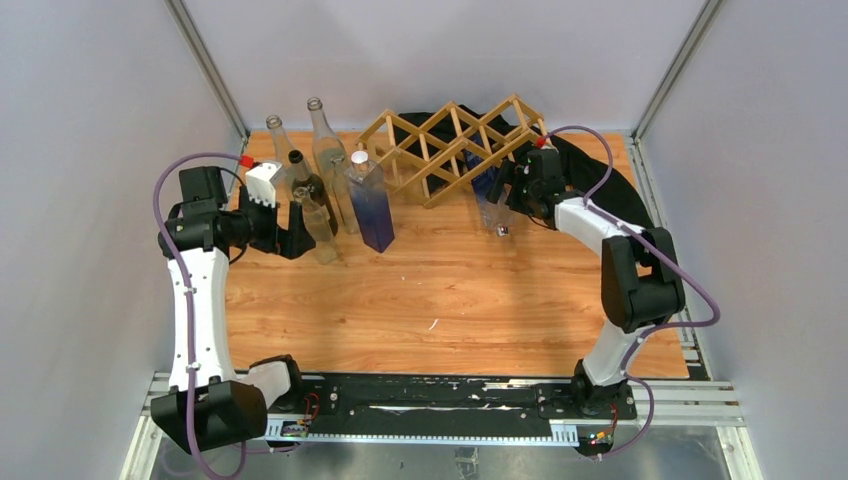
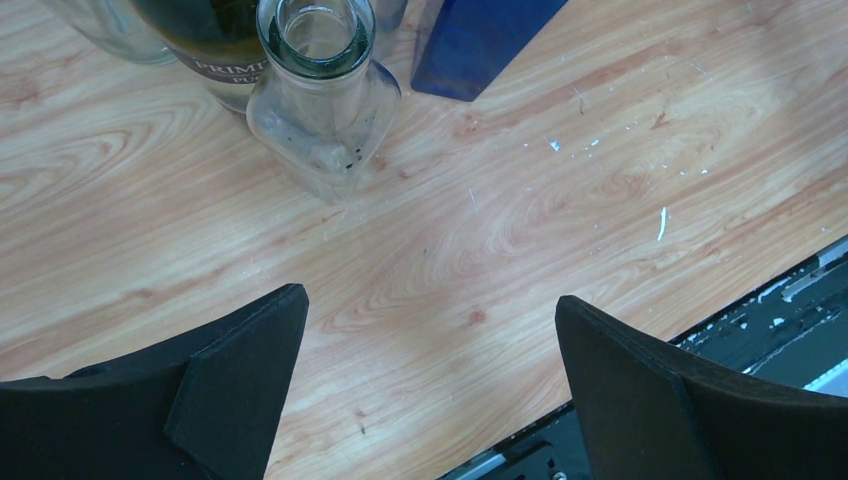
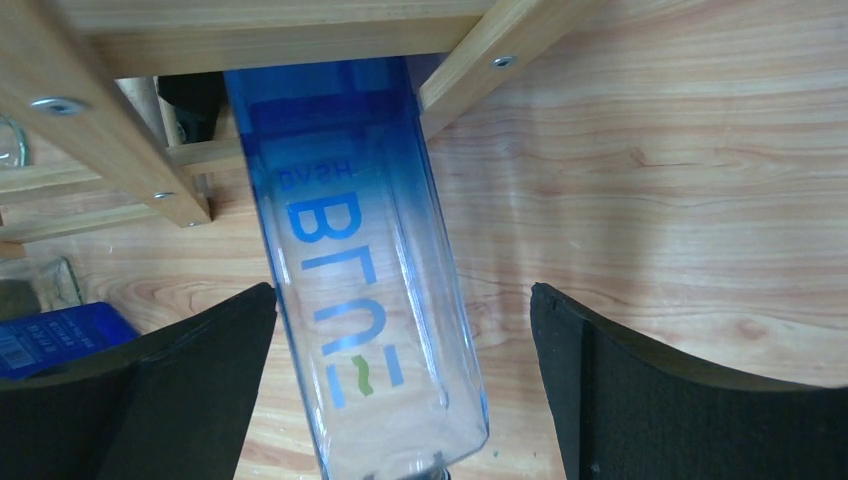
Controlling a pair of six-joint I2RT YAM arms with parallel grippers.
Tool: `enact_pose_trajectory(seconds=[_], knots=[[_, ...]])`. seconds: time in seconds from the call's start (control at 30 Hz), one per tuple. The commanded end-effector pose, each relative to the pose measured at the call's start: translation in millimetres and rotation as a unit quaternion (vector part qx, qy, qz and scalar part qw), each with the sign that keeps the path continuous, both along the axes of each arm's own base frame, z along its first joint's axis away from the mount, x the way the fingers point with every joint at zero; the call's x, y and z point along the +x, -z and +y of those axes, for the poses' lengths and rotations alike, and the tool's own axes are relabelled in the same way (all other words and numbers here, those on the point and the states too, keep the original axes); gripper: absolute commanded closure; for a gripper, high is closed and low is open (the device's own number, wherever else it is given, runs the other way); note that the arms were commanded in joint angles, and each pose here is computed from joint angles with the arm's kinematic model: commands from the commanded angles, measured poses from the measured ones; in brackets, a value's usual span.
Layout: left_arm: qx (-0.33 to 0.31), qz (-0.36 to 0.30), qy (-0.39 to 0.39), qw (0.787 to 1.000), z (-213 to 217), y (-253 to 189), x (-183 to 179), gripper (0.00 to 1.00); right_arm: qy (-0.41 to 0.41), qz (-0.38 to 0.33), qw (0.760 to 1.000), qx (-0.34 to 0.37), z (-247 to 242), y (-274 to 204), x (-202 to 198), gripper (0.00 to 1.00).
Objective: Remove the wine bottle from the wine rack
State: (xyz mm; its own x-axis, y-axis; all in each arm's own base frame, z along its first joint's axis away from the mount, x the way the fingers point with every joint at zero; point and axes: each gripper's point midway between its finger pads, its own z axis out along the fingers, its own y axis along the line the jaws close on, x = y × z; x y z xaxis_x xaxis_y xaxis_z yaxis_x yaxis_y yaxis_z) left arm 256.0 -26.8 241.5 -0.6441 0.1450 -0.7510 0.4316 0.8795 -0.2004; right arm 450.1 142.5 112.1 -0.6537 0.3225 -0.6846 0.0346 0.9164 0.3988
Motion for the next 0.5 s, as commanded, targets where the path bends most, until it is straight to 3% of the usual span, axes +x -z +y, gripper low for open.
enact_pose_trajectory(seconds=[0.0, 0.23, 0.47], knots=[[0.003, -0.014, 0.012, 1.0, -2, -2, -3, 0.0, 0.002, 0.001, 1.0, 0.018, 0, 15, 14, 0.0], [0.007, -0.023, 0.013, 1.0, -2, -7, -4, 0.0, -0.003, 0.025, 0.999, 0.025, 5, 46, 15, 0.01], [0.005, -0.025, 0.012, 1.0, -2, -10, -3, 0.0, -0.029, -0.002, 0.998, 0.058, 17, 39, 10, 0.19]])
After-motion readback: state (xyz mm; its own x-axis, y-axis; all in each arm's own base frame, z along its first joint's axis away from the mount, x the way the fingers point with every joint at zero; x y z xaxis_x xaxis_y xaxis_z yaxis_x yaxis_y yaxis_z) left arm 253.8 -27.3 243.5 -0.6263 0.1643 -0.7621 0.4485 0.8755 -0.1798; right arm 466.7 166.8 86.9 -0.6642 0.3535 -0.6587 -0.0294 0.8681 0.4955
